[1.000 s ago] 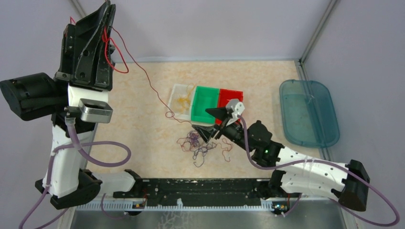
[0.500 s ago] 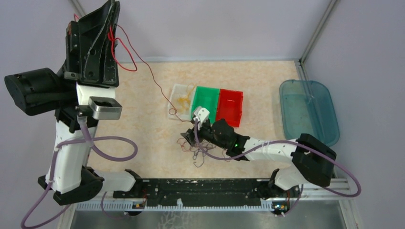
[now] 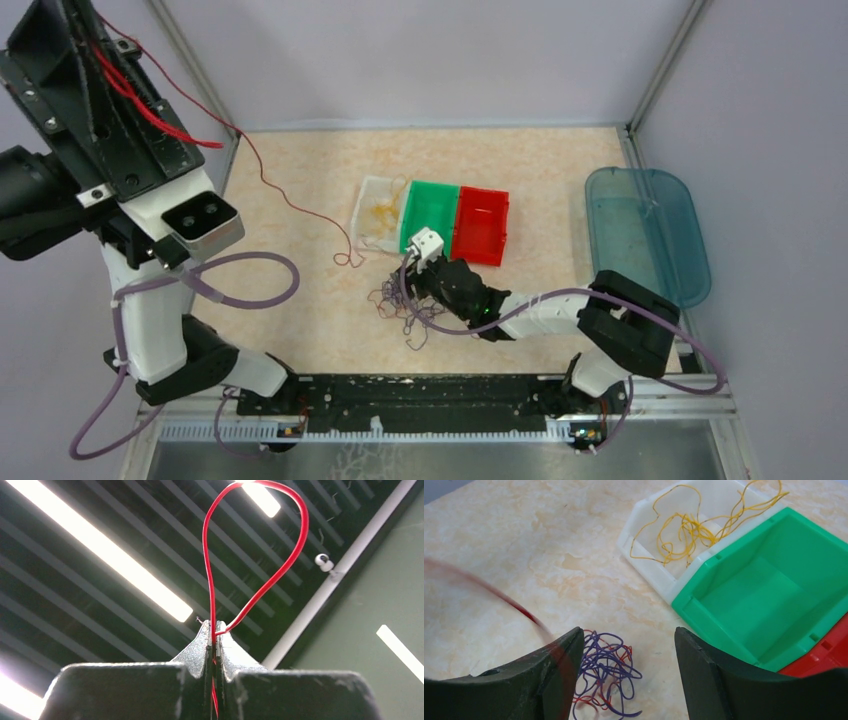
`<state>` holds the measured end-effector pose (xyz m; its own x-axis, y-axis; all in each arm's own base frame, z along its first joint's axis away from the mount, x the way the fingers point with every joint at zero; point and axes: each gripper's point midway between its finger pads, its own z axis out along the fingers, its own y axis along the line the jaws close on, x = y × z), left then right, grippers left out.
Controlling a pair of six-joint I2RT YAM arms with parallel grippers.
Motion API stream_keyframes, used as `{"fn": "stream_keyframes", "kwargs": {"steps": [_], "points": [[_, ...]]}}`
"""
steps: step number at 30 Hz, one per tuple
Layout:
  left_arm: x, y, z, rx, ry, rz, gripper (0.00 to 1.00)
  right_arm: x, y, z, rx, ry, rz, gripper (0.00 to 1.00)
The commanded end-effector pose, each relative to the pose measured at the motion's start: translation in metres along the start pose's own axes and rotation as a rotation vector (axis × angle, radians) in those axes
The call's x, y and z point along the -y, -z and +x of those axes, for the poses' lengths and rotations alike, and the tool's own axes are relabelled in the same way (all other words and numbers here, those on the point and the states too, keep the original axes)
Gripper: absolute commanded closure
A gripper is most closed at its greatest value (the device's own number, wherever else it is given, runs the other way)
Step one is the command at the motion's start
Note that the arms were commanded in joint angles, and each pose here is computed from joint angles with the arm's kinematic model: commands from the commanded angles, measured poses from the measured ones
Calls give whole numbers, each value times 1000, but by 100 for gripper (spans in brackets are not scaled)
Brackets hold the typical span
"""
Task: Untangle the cables
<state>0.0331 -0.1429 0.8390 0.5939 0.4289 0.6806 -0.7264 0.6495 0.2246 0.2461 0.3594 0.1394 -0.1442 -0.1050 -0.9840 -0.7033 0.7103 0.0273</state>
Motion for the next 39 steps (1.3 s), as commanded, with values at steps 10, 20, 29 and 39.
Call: {"fn": "stream_keyframes", "kwargs": {"steps": [10, 20, 29, 39], "points": [[-72, 9, -2, -69, -178, -13, 100, 16, 10, 16, -10, -148, 106, 32], [29, 33, 14, -196, 147, 194, 100, -7, 47, -112, 283, -225, -80, 21], [146, 59, -1, -230, 482, 347, 100, -10, 90, -193, 462, -197, -178, 20], [245, 74, -19, -304, 775, 353, 100, 89, 103, -188, 433, -176, 343, 26]]}}
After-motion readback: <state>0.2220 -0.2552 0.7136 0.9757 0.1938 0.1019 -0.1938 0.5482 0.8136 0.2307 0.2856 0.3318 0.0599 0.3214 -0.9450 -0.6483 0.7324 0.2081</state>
